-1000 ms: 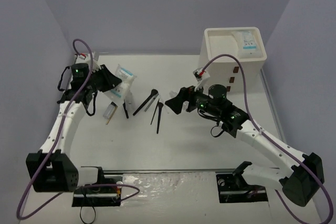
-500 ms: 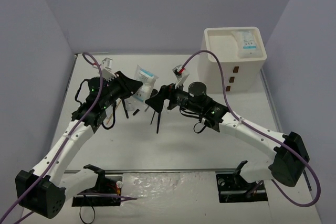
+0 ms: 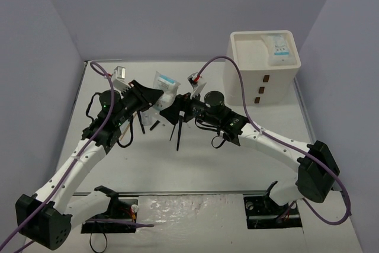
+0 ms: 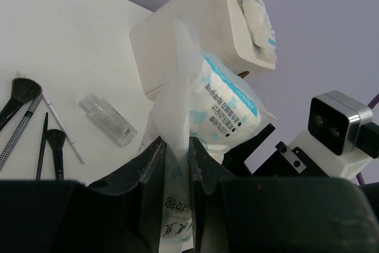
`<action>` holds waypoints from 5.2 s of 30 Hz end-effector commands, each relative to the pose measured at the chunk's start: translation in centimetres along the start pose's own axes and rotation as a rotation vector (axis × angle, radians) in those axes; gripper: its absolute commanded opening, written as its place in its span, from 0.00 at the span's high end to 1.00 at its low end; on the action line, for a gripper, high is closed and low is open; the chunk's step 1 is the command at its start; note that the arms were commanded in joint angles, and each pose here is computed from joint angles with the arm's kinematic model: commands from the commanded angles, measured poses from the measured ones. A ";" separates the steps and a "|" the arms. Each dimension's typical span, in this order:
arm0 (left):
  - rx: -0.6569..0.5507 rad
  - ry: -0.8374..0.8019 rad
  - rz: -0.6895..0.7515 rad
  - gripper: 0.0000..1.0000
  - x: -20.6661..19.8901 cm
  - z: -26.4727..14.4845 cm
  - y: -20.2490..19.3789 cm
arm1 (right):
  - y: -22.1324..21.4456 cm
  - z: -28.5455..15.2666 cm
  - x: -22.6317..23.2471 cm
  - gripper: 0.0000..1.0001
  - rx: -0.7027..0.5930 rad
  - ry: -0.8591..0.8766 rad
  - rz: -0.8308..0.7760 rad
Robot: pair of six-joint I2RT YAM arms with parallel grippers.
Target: Organize the makeup
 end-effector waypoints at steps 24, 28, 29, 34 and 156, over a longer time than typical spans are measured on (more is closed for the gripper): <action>-0.010 0.361 0.401 0.12 1.4 -4.9 5.4 | 12.6 -7.6 -1.1 1.00 -0.219 -0.589 -0.447; 0.046 0.507 0.528 0.09 2.7 -7.5 6.4 | 16.4 -10.2 -4.1 1.00 -0.191 -0.806 -0.540; 0.052 0.527 0.558 0.09 2.9 -8.0 6.5 | 17.7 -10.9 -4.8 1.00 -0.203 -0.843 -0.545; 0.094 0.570 0.642 0.06 4.3 -9.5 5.9 | 23.3 -13.5 -8.9 1.00 -0.224 -0.911 -0.541; 0.177 0.513 0.632 0.06 8.6 -10.5 2.9 | 19.2 -23.3 -20.0 0.08 -0.402 -0.888 -0.348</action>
Point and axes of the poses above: each gripper's point midway between its finger pads, its own z axis out along the fingers, its own x axis along the line the jaws close on, y = z × x, the point moved 5 cm from there along -z, back along the fingers, and after that the axes turned 12 degrees about z, right-handed, at the moved point
